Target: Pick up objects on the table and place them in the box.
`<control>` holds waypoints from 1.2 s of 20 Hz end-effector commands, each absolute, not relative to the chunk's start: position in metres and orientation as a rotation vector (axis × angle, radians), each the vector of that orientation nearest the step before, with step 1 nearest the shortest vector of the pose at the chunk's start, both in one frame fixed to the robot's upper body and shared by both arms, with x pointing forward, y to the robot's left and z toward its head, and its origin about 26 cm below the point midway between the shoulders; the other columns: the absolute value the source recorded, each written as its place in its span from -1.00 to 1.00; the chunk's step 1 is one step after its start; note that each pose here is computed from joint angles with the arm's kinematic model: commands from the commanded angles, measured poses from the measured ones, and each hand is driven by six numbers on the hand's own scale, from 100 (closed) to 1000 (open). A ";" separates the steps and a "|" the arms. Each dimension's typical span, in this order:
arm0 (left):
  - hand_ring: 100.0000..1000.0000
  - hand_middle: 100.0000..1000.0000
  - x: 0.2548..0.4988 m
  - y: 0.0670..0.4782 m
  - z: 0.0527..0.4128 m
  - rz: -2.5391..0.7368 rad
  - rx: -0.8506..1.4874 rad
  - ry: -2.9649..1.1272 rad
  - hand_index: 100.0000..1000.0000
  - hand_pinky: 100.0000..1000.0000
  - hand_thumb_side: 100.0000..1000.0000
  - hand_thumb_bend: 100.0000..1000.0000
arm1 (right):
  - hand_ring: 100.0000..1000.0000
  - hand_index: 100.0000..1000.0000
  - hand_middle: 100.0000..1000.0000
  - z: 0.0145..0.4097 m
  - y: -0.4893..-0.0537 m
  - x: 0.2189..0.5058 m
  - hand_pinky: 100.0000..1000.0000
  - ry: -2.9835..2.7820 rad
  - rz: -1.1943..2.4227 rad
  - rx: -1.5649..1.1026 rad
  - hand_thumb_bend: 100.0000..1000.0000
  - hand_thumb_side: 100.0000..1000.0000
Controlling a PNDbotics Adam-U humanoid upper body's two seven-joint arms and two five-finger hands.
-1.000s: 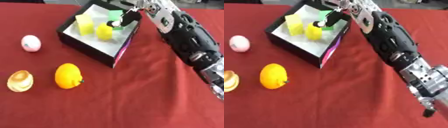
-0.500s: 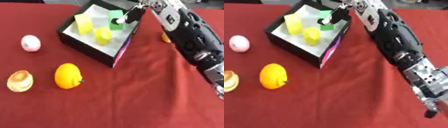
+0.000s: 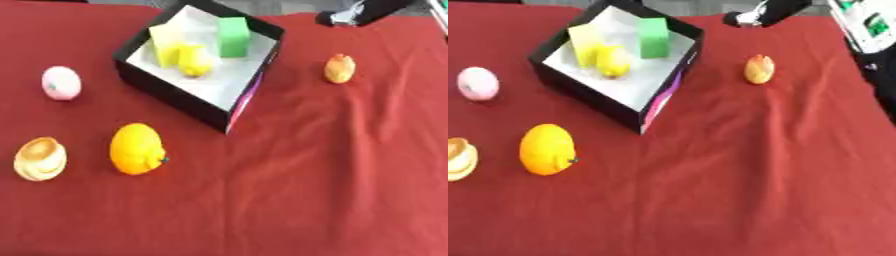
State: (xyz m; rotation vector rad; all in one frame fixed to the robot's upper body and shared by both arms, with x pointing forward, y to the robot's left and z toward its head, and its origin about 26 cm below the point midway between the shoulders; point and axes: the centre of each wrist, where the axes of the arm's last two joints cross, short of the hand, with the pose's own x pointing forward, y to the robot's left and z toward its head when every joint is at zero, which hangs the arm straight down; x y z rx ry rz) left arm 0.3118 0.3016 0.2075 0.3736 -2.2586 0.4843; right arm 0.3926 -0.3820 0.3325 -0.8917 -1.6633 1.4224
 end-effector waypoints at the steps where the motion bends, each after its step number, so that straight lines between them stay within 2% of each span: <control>1: 0.48 0.42 0.310 0.309 0.215 0.464 0.410 -2.276 0.47 0.34 -0.01 -0.54 | 0.76 0.84 0.64 0.352 -0.404 0.372 0.84 -1.640 1.424 -0.997 -0.20 -0.11; 3: 0.48 0.42 0.311 0.309 0.215 0.464 0.412 -2.275 0.47 0.34 -0.01 -0.54 | 0.77 0.83 0.63 0.346 -0.413 0.367 0.81 -1.598 1.444 -1.023 -0.20 0.02; 5: 0.48 0.42 0.311 0.309 0.215 0.462 0.412 -2.275 0.47 0.34 -0.01 -0.54 | 0.75 0.82 0.61 0.339 -0.419 0.365 0.79 -1.558 1.456 -1.047 -0.20 0.06; 7: 0.48 0.42 0.311 0.309 0.215 0.457 0.412 -2.271 0.47 0.34 0.00 -0.54 | 0.74 0.82 0.62 0.333 -0.425 0.365 0.78 -1.520 1.463 -1.063 -0.48 0.18; 8: 0.48 0.42 0.311 0.309 0.215 0.455 0.411 -2.270 0.47 0.34 0.00 -0.54 | 0.74 0.81 0.62 0.331 -0.427 0.366 0.78 -1.504 1.465 -1.074 -0.53 0.21; 20: 0.48 0.41 0.312 0.309 0.215 0.452 0.405 -2.268 0.47 0.34 -0.01 -0.53 | 0.76 0.82 0.66 0.313 -0.436 0.379 0.75 -1.391 1.528 -1.092 -0.50 0.32; 24: 0.49 0.41 0.312 0.309 0.215 0.446 0.404 -2.267 0.47 0.34 -0.01 -0.53 | 0.77 0.82 0.67 0.309 -0.438 0.380 0.75 -1.361 1.564 -1.083 -0.41 0.35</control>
